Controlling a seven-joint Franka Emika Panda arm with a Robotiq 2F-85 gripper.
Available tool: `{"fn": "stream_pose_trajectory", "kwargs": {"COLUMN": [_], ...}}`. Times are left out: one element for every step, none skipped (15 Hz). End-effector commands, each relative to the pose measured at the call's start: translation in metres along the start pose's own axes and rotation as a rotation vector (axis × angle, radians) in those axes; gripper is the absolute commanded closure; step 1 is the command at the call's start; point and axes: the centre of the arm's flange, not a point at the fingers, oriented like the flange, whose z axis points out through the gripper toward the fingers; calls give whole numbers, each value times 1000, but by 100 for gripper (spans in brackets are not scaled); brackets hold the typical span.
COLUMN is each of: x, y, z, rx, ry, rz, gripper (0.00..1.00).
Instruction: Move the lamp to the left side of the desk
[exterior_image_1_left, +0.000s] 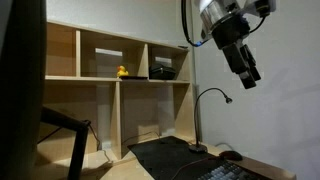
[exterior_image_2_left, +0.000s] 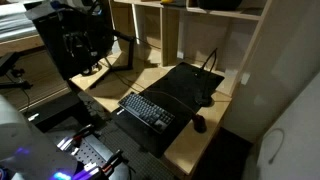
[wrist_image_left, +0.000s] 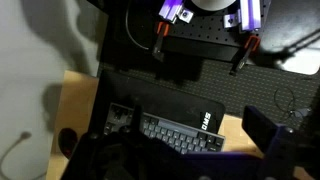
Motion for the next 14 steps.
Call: {"fn": "stream_pose_trajectory", "kwargs": {"x": [0, 0, 0, 0, 0, 0, 0, 1, 2, 5, 8, 10, 12, 15], "y": [0, 0, 0, 0, 0, 0, 0, 1, 1, 0, 0, -2, -2, -3], "z": [0, 0, 0, 0, 0, 0, 0, 0, 0, 0, -1, -2, -3, -4], "rx": [0, 0, 0, 0, 0, 0, 0, -29, -35, -8, 7, 30, 44, 67], "ry": [0, 0, 0, 0, 0, 0, 0, 20, 41, 53, 65, 72, 84, 90], "rz": [0, 0, 0, 0, 0, 0, 0, 54, 123, 199, 253, 309, 366, 420], "gripper": [0, 0, 0, 0, 0, 0, 0, 0, 0, 0, 0, 0, 0, 0]}}
